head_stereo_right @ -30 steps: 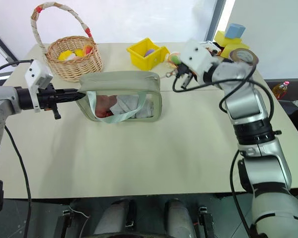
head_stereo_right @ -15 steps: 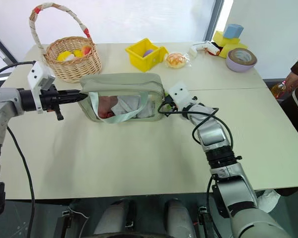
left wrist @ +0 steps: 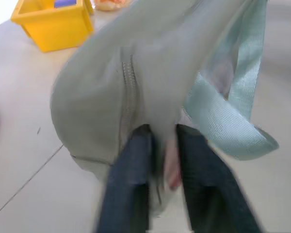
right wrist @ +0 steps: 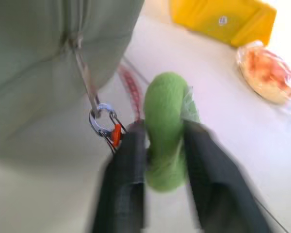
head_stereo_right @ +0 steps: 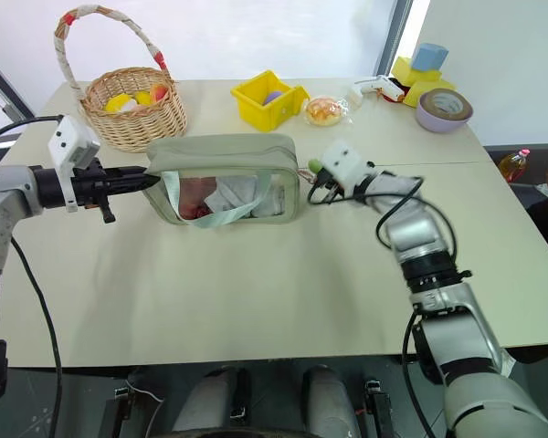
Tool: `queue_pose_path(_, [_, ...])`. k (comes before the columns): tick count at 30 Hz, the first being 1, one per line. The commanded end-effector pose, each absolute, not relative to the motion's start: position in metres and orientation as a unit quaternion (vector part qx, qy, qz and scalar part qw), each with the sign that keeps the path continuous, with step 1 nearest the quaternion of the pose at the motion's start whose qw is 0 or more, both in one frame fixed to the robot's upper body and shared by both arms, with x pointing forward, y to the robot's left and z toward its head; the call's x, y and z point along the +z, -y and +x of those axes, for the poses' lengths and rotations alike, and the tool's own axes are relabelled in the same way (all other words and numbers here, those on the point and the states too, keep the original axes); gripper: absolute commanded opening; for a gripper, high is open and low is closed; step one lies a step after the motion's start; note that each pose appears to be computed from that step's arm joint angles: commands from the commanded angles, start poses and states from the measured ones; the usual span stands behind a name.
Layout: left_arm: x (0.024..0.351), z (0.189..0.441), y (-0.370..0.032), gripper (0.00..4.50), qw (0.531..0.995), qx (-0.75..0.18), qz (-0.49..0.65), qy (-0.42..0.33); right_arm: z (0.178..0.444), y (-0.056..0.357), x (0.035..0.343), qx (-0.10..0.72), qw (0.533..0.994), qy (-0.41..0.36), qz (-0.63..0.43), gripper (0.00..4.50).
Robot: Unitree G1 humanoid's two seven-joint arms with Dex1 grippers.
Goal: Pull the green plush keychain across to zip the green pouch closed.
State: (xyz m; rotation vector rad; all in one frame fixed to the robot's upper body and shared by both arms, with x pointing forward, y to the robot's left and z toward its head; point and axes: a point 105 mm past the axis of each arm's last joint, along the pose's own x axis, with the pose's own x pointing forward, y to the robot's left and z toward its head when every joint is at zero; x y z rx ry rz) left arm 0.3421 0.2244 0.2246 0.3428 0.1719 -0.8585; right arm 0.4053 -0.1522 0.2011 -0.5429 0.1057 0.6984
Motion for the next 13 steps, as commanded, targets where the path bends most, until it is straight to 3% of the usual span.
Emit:
queue_pose_path(1, [0.254, 0.337, -0.239, 2.55, 0.899, -0.410, 0.146, -0.057, 0.377, 0.146, 0.246, 0.421, 0.873, -0.025, -0.243, 3.06])
queue_pose_path(4, [0.265, 0.329, -0.249, 4.12, 0.897, -0.416, 0.134, -0.063, 0.352, 0.139, 0.258, 0.485, 0.841, -0.040, -0.236, 4.50])
queue_pose_path(5, [0.267, 0.326, -0.251, 4.48, 0.896, -0.420, 0.131, -0.065, 0.346, 0.137, 0.260, 0.496, 0.835, -0.043, -0.235, 4.50])
queue_pose_path(13, [0.279, 0.325, -0.270, 4.48, 0.917, -0.370, 0.136, -0.058, 0.337, 0.117, 0.289, 0.505, 0.837, -0.009, -0.209, 4.50])
